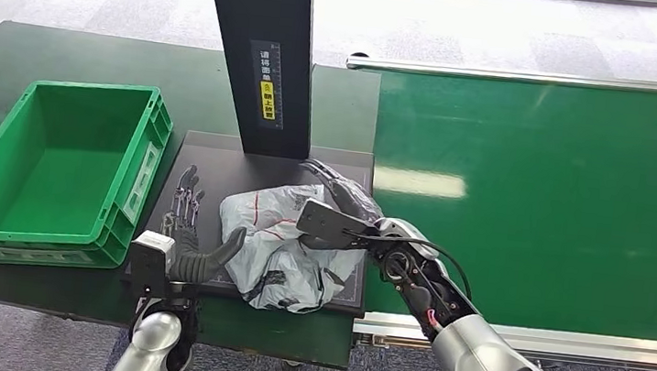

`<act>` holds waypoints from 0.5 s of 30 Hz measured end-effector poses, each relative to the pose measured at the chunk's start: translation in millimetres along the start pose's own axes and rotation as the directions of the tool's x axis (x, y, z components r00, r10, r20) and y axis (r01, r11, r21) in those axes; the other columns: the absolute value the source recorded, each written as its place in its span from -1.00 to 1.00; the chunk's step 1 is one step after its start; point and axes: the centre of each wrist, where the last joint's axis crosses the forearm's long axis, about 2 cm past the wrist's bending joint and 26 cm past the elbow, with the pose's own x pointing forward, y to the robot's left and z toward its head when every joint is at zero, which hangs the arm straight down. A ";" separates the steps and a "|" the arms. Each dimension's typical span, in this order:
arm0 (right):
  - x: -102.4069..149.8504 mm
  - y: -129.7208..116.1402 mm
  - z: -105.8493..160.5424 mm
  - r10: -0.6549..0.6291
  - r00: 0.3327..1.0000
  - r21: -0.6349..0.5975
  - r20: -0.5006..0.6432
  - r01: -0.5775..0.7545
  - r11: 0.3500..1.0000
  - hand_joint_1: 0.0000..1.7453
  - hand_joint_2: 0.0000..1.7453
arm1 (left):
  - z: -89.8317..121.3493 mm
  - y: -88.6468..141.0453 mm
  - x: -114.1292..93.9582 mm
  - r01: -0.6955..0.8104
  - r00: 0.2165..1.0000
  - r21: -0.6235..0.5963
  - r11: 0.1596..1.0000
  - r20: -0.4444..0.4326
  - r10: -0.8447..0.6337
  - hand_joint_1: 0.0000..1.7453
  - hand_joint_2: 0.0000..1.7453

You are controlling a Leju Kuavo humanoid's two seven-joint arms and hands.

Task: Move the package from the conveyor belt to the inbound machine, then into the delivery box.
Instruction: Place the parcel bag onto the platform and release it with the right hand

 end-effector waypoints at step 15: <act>3.7 -13.9 7.5 -0.379 0.869 -0.211 0.318 0.454 0.865 -1.00 1.00 | -8.6 -3.0 0.8 -0.020 0.999 -0.017 1.000 0.046 0.021 -1.00 1.00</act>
